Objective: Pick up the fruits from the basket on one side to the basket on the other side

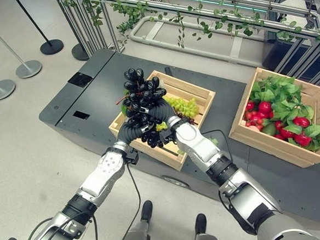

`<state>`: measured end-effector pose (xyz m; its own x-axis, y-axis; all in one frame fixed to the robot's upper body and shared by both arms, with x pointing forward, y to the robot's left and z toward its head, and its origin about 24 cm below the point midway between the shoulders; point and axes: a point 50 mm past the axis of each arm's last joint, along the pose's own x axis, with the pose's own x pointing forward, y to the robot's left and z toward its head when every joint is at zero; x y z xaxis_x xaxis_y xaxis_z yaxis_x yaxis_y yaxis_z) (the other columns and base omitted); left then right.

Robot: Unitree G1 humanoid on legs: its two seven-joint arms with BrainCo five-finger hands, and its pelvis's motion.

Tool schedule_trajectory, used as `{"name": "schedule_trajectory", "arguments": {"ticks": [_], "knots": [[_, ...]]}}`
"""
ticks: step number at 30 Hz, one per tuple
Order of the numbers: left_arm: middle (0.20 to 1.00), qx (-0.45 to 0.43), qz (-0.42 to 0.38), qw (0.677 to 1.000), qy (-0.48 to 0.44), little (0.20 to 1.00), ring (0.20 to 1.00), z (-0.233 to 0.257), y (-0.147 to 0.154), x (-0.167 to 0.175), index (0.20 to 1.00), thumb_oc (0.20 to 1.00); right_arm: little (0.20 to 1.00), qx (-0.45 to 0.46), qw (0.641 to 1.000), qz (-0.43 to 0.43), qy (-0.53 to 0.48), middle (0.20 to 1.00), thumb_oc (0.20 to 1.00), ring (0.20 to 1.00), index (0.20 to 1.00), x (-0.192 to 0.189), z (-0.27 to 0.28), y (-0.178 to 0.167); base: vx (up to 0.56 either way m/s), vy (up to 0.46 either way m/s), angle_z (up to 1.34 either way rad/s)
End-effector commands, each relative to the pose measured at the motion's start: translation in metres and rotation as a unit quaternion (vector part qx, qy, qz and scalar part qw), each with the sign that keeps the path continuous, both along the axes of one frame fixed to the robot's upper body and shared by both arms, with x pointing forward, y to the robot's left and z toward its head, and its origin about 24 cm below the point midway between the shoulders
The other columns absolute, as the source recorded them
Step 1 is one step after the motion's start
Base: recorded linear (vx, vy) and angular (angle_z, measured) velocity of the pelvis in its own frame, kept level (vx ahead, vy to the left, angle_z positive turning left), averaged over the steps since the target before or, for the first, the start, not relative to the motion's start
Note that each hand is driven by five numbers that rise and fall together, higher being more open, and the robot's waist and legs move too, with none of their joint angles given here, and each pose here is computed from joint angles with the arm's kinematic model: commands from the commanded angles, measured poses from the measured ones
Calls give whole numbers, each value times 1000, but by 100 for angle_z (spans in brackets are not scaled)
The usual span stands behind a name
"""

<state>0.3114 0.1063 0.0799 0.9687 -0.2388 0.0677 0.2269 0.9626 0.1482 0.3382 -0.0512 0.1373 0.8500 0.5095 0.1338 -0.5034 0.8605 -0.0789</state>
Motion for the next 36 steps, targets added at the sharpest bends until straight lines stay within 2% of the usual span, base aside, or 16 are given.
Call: {"name": "schedule_trajectory", "arguments": {"ticks": [1, 9, 22, 31, 36], "knots": [[200, -47, 37, 997, -46, 200, 200, 24, 5, 16, 200, 200, 1000, 70, 995, 63, -40, 1000, 1000, 1000, 1000, -19, 18, 24, 0, 0, 0], [200, -55, 39, 997, -35, 200, 200, 19, 8, 15, 200, 200, 1000, 65, 995, 65, -50, 1000, 1000, 1000, 1000, -20, 21, 23, 0, 0, 0], [200, -131, 88, 987, 25, 200, 200, -11, 40, -5, 200, 200, 1000, 78, 994, 4, -80, 1000, 1000, 1000, 1000, -25, 23, -18, 0, 0, 0], [200, -152, 99, 982, 54, 200, 200, -30, 57, -19, 200, 200, 1000, 55, 988, -90, -112, 1000, 1000, 1000, 1000, -31, 20, -75, -5, -51, 15], [200, -181, 127, 972, 78, 200, 200, -47, 70, -36, 200, 200, 1000, 33, 980, -177, -88, 1000, 1000, 1000, 1000, -45, -6, -123, -13, -147, 13]]}}
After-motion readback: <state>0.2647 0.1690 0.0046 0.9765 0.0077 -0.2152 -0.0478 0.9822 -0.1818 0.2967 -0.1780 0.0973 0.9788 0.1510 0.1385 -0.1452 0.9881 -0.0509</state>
